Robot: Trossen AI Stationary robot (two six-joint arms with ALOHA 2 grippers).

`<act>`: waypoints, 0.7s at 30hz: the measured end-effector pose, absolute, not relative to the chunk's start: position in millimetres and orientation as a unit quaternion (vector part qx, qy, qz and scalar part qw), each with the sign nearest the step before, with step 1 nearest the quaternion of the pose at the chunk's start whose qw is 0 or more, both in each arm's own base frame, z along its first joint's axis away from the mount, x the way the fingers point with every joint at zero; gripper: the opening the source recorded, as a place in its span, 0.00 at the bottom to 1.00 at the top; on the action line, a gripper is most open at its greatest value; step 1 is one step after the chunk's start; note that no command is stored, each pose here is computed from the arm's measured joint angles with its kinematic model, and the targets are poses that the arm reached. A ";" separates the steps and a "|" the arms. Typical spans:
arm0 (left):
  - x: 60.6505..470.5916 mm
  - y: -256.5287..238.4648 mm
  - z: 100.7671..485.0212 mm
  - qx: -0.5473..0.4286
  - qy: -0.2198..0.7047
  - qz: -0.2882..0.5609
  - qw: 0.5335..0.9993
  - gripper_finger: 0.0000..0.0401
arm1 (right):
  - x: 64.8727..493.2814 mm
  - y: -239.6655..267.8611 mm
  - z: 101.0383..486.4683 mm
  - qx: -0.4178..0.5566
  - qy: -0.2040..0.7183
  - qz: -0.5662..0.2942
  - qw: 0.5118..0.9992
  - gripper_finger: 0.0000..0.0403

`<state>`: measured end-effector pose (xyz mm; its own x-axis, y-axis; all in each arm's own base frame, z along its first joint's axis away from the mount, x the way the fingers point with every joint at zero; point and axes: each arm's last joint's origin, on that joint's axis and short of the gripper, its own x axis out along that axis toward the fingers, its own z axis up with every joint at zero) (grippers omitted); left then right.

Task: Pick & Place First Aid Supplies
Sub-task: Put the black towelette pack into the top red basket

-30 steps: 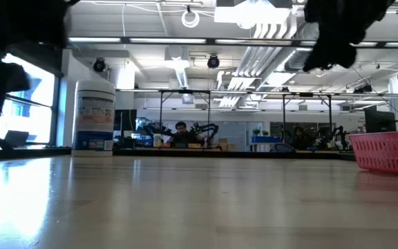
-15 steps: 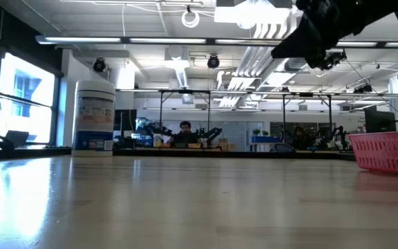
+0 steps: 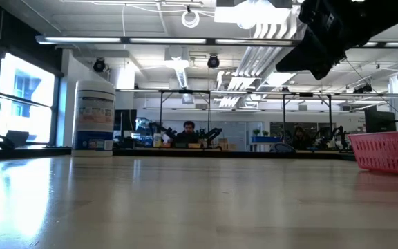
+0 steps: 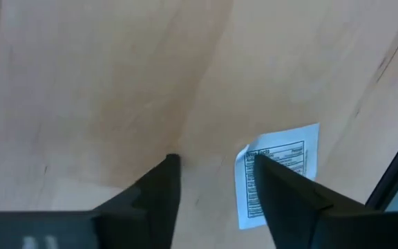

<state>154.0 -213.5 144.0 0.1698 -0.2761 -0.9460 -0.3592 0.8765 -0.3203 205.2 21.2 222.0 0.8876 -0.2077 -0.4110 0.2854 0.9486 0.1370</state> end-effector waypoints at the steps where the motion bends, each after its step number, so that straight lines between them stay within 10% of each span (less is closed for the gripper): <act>1: 154.2 -213.9 144.0 -0.245 0.642 0.024 0.726 0.42 | 205.3 21.1 222.3 0.097 0.198 -0.130 0.967 0.00; 21: 146.9 -236.1 134.1 -0.258 0.602 0.013 0.755 0.23 | 205.6 20.3 223.5 0.095 0.189 -0.144 0.967 0.01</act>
